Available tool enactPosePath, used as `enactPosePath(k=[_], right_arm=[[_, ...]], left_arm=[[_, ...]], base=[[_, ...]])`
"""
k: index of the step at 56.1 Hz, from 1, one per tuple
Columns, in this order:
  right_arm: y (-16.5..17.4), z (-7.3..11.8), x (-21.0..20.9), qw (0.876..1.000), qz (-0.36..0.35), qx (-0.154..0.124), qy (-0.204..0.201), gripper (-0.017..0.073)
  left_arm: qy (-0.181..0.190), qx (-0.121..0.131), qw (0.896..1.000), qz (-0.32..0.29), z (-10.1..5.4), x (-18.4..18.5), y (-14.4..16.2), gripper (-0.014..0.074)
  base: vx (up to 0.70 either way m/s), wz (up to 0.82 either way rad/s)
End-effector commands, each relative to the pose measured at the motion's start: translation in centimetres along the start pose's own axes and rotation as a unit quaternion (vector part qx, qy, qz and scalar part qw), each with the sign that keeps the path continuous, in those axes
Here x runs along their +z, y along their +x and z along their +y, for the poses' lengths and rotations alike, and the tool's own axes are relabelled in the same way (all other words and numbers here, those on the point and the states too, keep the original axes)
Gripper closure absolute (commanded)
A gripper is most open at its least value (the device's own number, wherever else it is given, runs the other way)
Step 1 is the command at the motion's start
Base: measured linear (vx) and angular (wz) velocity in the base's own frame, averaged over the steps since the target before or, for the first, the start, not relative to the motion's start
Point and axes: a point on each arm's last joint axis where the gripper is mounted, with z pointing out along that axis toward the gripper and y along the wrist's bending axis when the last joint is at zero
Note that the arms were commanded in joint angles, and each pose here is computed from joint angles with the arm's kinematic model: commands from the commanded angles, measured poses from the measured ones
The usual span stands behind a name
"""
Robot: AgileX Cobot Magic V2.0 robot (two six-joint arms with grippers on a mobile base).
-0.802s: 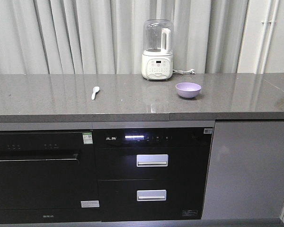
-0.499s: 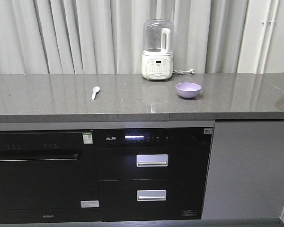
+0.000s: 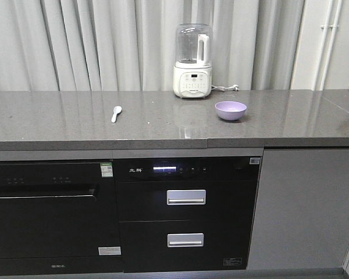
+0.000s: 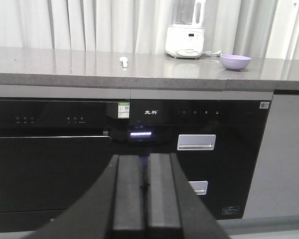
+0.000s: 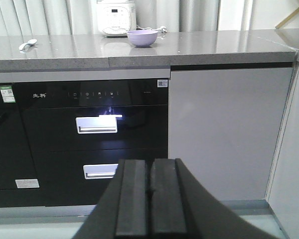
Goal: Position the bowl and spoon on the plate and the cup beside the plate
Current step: 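Drive the base toward the counter with the spoon and lavender bowl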
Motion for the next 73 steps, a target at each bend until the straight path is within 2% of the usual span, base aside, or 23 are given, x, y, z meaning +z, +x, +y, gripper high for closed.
enactPosePath(k=[1, 73], right_arm=[[-0.63, 0.09, 0.09, 0.999, -0.034, -0.006, -0.005, 0.0568], [-0.63, 0.09, 0.09, 0.999, -0.034, -0.006, -0.005, 0.0568]], left_arm=[[0.014, -0.004, 0.998, -0.054, -0.35, -0.19, -1.81, 0.0597], [0.014, -0.004, 0.998, -0.054, -0.34, -0.19, -1.80, 0.0597]], base=[[0.02, -0.04], [0.05, -0.19]])
